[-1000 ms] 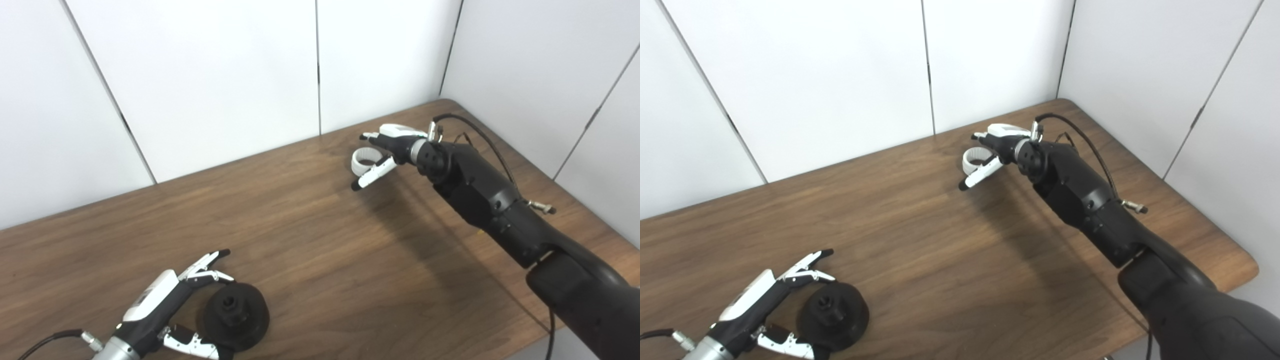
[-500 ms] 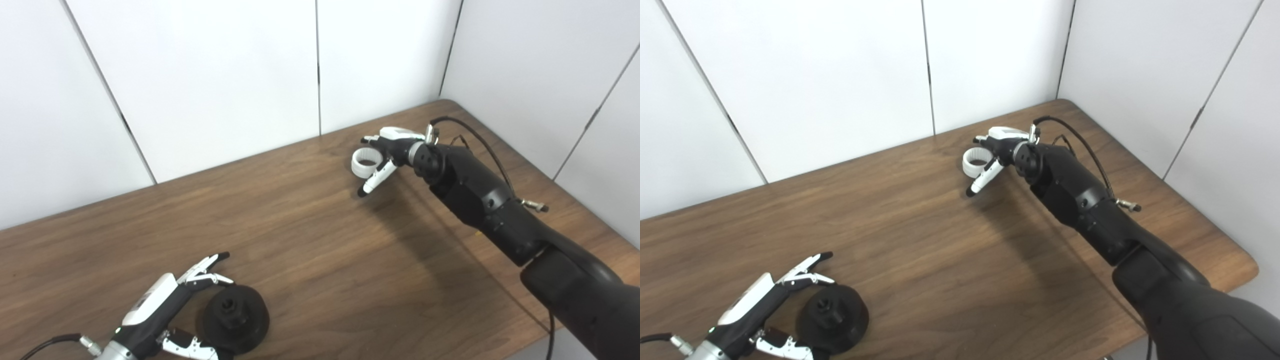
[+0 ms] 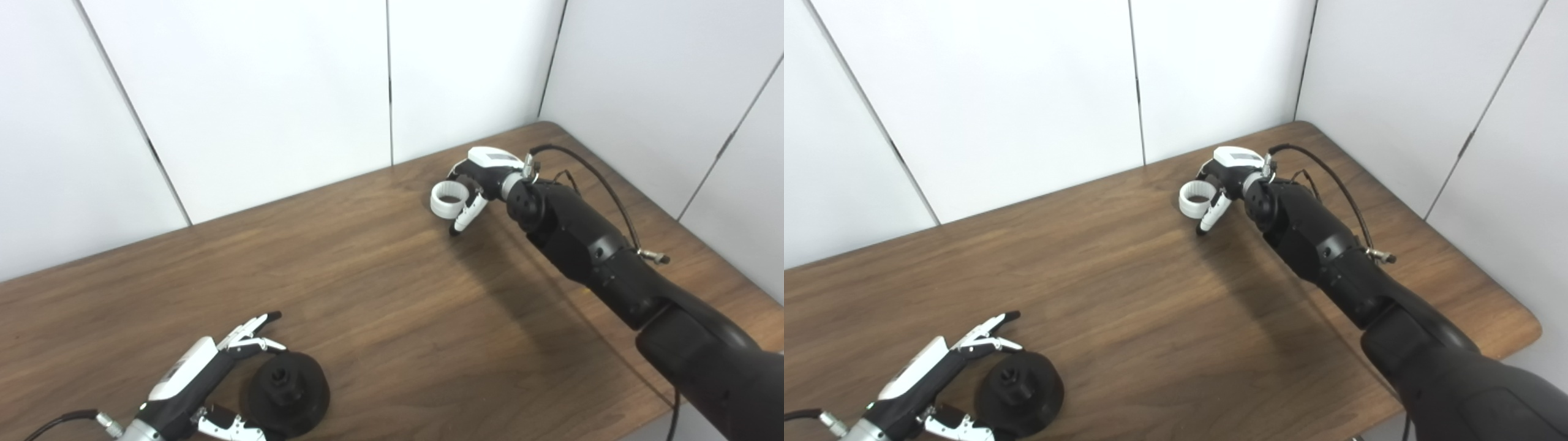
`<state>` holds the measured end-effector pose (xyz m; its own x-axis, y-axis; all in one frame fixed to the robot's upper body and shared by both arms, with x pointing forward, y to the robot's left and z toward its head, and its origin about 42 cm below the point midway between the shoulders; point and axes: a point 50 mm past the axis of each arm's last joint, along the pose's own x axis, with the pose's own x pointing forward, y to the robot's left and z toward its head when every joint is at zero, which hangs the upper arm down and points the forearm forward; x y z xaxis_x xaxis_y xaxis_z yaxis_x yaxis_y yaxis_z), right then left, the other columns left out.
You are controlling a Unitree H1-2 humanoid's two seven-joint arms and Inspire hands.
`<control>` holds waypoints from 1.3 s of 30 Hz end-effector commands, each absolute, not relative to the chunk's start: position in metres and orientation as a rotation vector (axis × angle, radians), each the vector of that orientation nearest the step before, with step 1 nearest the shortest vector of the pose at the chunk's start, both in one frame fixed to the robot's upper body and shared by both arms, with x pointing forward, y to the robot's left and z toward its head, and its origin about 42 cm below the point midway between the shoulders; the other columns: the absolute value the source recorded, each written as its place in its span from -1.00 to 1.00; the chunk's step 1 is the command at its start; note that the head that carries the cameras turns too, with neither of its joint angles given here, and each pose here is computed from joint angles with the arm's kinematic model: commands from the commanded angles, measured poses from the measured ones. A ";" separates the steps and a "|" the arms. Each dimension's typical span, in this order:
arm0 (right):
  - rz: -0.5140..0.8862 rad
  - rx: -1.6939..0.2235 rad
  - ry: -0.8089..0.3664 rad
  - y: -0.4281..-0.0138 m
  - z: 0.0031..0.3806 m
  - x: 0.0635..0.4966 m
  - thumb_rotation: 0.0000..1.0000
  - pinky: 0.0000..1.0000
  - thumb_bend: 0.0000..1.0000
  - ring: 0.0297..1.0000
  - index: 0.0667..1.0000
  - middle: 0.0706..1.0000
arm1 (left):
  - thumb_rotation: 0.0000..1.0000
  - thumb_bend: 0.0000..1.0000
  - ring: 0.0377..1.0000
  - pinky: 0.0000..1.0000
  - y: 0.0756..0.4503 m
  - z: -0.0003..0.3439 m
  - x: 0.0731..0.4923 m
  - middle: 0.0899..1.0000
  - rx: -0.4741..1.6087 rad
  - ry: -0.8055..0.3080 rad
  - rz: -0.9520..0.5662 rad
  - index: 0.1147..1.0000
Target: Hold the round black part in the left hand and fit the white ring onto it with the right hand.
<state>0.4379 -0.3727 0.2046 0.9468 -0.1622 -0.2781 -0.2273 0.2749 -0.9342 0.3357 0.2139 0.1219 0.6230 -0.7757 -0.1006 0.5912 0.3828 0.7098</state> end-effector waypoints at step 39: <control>0.000 -1.227 0.177 -0.363 0.214 0.443 -0.74 0.61 0.04 0.65 -0.10 0.58 | -0.87 0.05 1.00 0.92 0.223 0.106 0.324 0.98 0.835 -0.132 -0.935 -0.16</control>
